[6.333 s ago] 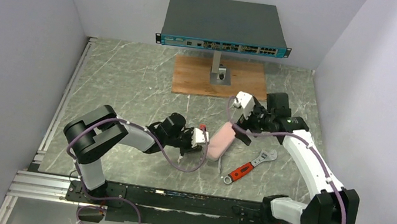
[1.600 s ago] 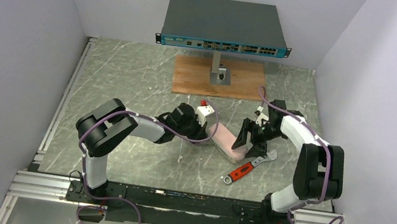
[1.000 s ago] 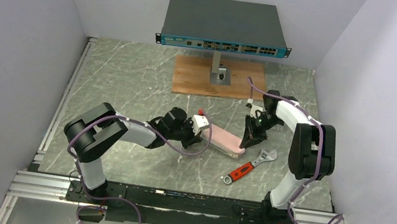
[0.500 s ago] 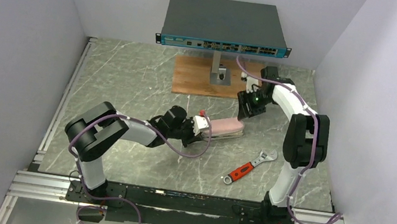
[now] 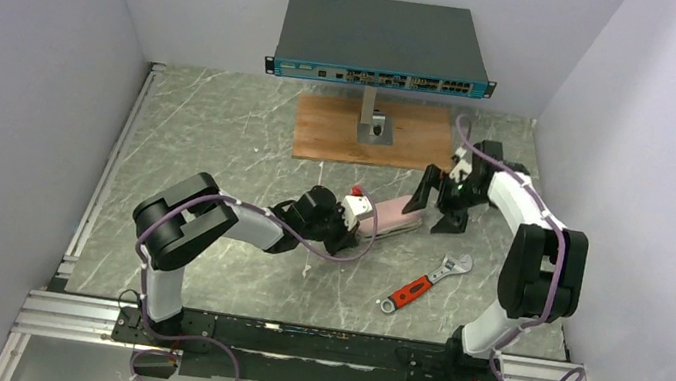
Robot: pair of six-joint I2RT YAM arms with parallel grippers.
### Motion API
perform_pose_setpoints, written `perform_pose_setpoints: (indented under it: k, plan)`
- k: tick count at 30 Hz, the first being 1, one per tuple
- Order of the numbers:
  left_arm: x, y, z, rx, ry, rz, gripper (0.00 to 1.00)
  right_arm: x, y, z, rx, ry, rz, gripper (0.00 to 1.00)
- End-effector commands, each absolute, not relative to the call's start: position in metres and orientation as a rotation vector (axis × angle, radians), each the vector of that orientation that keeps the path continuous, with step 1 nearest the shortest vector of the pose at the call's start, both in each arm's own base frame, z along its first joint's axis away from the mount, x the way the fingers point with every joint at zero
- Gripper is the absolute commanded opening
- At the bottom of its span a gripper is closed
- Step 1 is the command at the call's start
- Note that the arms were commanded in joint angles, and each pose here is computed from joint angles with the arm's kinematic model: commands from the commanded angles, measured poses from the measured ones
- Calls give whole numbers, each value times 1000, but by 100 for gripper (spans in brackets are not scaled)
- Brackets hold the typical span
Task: Open the umbrella
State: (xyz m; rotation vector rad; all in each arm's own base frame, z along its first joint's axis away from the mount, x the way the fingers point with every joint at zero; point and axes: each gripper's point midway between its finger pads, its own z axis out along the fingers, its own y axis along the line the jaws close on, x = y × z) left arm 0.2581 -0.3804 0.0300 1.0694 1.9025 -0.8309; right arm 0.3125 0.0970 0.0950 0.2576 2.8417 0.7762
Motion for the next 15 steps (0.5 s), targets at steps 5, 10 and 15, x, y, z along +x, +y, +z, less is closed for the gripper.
perform_pose_setpoints:
  k: [5, 10, 15]
  plan:
    - [263, -400, 49, 1058, 1822, -872, 0, 313, 151, 89, 339, 2688, 1080, 100]
    - [260, -403, 49, 1083, 1803, -871, 0, 325, 163, 71, 383, 2664, 1081, 98]
    - [258, -405, 50, 1083, 1809, -873, 0, 313, 153, 28, 521, 2807, 910, 80]
